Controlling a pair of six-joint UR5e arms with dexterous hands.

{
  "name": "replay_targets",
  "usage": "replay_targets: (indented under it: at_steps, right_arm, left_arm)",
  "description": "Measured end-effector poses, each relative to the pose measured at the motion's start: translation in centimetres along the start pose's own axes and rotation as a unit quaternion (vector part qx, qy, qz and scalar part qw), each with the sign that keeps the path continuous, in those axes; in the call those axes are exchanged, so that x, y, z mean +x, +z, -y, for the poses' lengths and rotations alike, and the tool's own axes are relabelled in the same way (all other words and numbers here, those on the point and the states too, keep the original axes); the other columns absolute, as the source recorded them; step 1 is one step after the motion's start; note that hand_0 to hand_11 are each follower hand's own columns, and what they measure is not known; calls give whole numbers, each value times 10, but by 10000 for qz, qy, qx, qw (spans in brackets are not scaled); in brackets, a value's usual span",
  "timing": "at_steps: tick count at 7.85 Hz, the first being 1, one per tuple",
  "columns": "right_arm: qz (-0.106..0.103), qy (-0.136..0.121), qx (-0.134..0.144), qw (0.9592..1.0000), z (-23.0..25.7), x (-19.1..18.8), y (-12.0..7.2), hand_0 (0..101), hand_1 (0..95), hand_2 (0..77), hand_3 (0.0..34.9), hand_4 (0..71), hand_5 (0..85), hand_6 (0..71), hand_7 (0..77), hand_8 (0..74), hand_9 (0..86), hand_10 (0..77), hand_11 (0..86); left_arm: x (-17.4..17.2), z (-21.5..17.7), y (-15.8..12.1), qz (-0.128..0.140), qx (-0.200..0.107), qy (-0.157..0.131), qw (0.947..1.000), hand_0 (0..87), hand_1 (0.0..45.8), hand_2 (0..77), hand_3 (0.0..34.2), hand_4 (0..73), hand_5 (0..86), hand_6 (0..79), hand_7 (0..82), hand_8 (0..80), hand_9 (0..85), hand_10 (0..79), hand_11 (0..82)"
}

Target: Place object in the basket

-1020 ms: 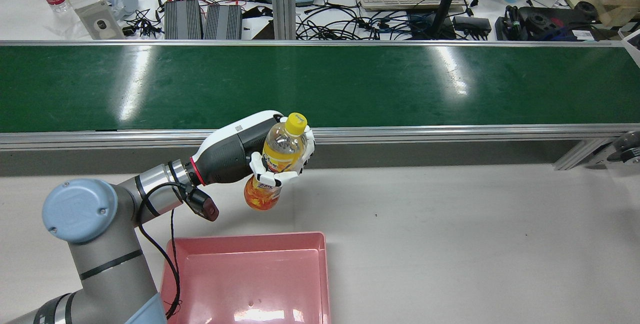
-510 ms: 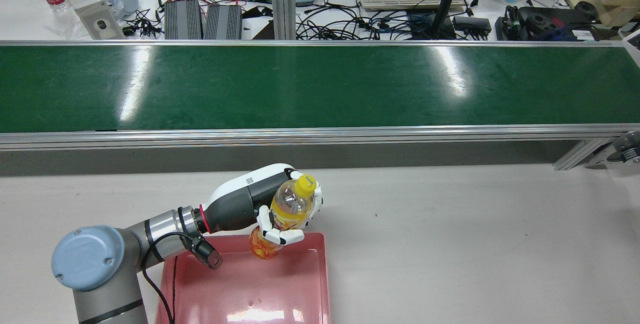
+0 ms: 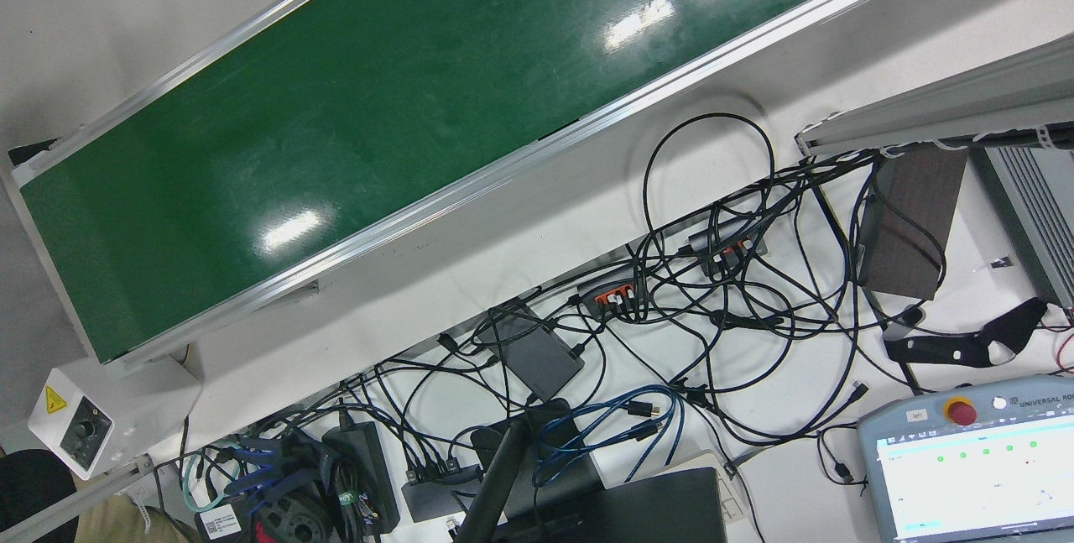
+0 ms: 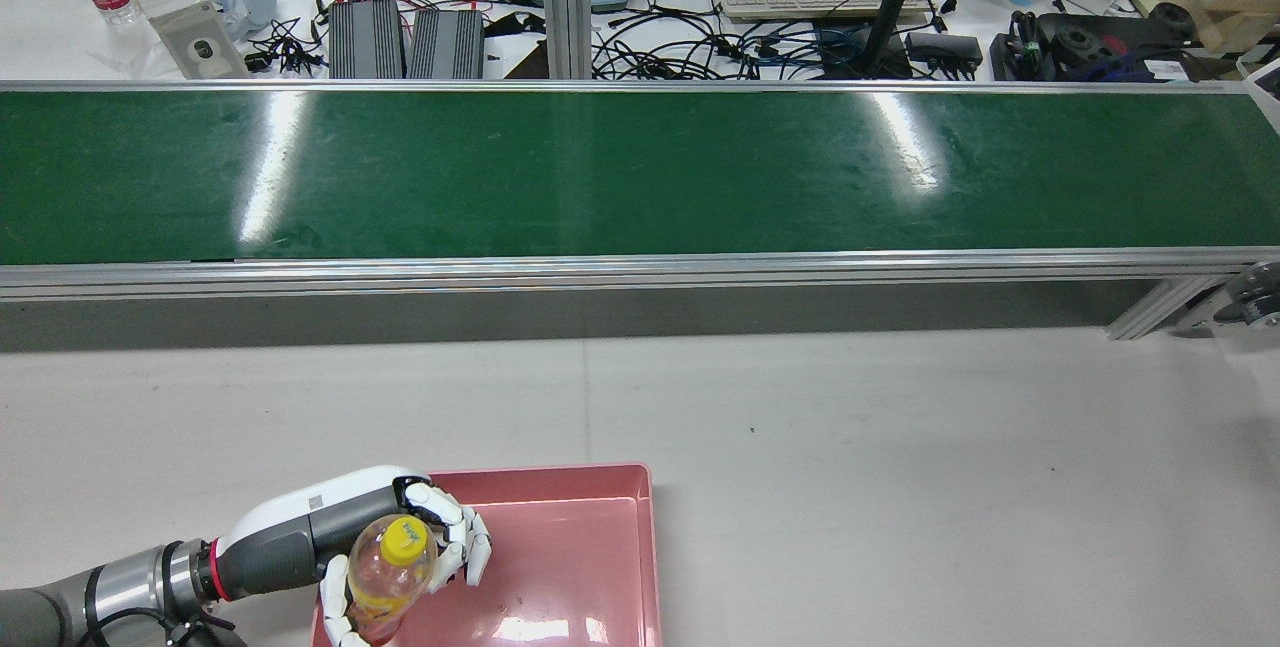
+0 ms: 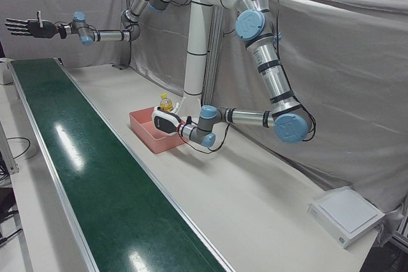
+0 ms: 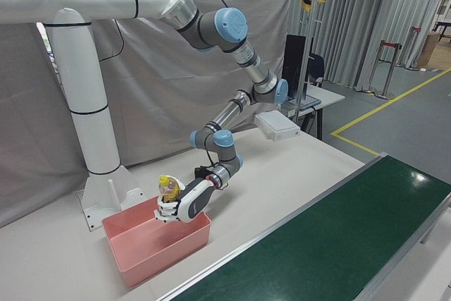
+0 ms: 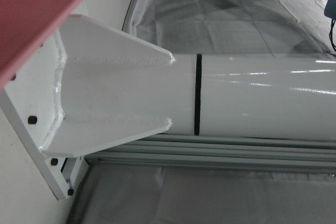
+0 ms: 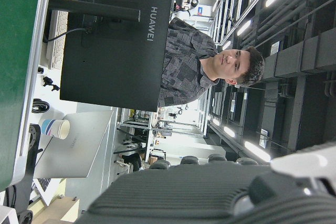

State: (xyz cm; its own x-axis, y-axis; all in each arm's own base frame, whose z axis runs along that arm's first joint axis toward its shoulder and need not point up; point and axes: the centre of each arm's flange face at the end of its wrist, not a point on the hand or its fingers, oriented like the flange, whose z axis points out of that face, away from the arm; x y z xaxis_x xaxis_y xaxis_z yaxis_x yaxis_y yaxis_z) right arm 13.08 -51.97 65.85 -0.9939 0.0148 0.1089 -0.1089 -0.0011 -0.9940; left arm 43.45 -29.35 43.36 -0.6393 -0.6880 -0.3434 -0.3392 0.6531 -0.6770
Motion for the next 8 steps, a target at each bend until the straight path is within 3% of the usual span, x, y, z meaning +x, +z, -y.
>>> replay_targets:
  at_steps: [1,2,3,4,5,6,7,8]
  right_arm:
    - [0,0,0,10000,0,0,0,2,0,5,2,0,0,0,5,0,0,0,0]
    - [0,0,0,10000,0,0,0,2,0,5,2,0,0,0,5,0,0,0,0]
    - [0,0,0,10000,0,0,0,3,0,5,3,0,0,0,5,0,0,0,0]
    - [0,0,0,10000,0,0,0,3,0,5,2,0,0,0,5,0,0,0,0]
    - [0,0,-1,10000,0,0,0,1,0,5,3,0,0,0,5,0,0,0,0]
    - [0,0,-1,10000,0,0,0,3,0,5,3,0,0,0,5,0,0,0,0]
    - [0,0,0,10000,0,0,0,1,0,5,3,0,0,0,5,0,0,0,0]
    - [0,0,0,10000,0,0,0,1,0,5,3,0,0,0,5,0,0,0,0]
  left_arm:
    - [-10,-11,-2,61,-106,-80,9999,529,120,76,0,355,420,605,562,153,235,627,654]
    - [-10,-26,5,102,-146,-141,9997,530,169,11,0,164,305,442,409,109,82,480,709]
    - [-3,-46,26,142,-130,-173,9997,529,104,5,2,49,207,235,224,60,38,376,605]
    - [6,-69,57,167,-111,-197,9996,529,98,5,2,49,207,235,224,60,38,376,605]
    - [13,-85,82,183,-75,-208,9996,531,98,5,2,65,153,11,65,65,16,153,420]
    - [19,-93,96,196,1,-197,9996,530,98,5,18,38,125,0,38,65,16,11,207]
    - [24,-93,100,203,86,-185,9996,530,98,5,5,49,114,0,54,44,11,0,16]
    - [33,-88,100,163,180,-170,9996,513,98,5,6,49,87,0,54,44,11,0,16]
